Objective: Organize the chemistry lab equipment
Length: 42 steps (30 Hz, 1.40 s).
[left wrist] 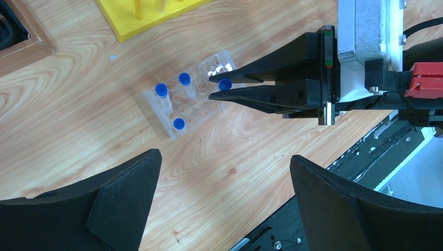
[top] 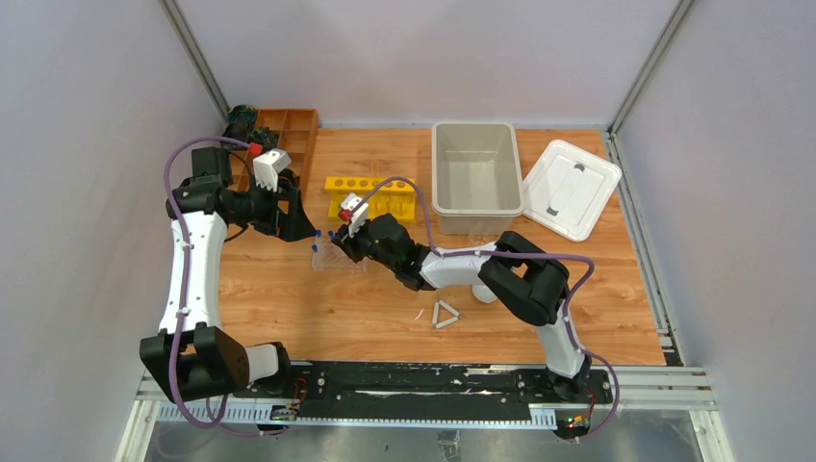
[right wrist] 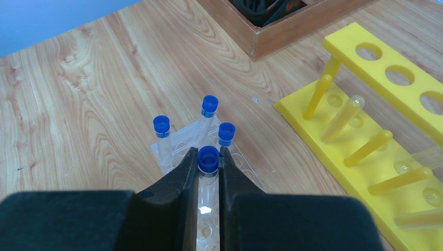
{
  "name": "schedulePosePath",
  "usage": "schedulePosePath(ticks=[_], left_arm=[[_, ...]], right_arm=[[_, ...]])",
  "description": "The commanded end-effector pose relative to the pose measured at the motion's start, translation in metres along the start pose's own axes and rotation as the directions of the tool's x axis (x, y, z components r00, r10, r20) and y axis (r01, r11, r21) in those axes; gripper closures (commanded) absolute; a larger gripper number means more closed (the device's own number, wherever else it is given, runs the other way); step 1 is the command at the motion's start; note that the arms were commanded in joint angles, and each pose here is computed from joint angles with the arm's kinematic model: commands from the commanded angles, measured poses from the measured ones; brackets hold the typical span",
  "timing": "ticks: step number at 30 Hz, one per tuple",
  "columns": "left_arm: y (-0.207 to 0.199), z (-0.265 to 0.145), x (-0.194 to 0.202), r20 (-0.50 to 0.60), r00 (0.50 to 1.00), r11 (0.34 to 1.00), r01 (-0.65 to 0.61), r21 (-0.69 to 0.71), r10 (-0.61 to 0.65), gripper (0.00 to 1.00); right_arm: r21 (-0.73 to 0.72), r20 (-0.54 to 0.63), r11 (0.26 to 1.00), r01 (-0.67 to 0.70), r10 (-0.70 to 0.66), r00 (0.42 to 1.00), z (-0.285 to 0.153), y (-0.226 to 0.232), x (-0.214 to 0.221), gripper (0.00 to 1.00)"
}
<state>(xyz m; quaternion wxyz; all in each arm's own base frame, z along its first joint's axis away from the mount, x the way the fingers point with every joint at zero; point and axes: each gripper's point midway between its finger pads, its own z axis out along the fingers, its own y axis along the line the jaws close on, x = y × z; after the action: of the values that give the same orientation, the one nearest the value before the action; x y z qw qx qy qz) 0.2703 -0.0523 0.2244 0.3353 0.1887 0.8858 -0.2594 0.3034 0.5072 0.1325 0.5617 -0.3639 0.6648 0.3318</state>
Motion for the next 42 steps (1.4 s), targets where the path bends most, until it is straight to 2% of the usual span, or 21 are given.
schedulePosePath(ticks=[1,35,39,42], left_arm=[[-0.004,-0.006,-0.008,0.03,0.999,0.999,-0.041,-0.007,0.041,0.0],[-0.002,-0.008,-0.01,0.032,0.998,0.999,-0.048,-0.017,0.048,0.0],[-0.002,-0.008,-0.01,0.032,0.998,0.998,-0.051,-0.023,0.052,0.0],[-0.002,-0.009,-0.011,0.033,0.998,0.998,-0.053,-0.024,0.053,0.0]], right_arm=[[0.024,0.027,1.0,0.019,-0.019,0.999,0.002,-0.003,0.006,1.0],[-0.004,0.051,0.999,0.05,-0.049,0.997,0.004,0.001,0.023,1.0],[-0.023,0.051,0.998,0.052,-0.051,0.997,0.003,0.004,0.025,0.96],[-0.033,0.047,0.998,0.053,-0.051,0.998,0.0,0.006,0.028,0.88]])
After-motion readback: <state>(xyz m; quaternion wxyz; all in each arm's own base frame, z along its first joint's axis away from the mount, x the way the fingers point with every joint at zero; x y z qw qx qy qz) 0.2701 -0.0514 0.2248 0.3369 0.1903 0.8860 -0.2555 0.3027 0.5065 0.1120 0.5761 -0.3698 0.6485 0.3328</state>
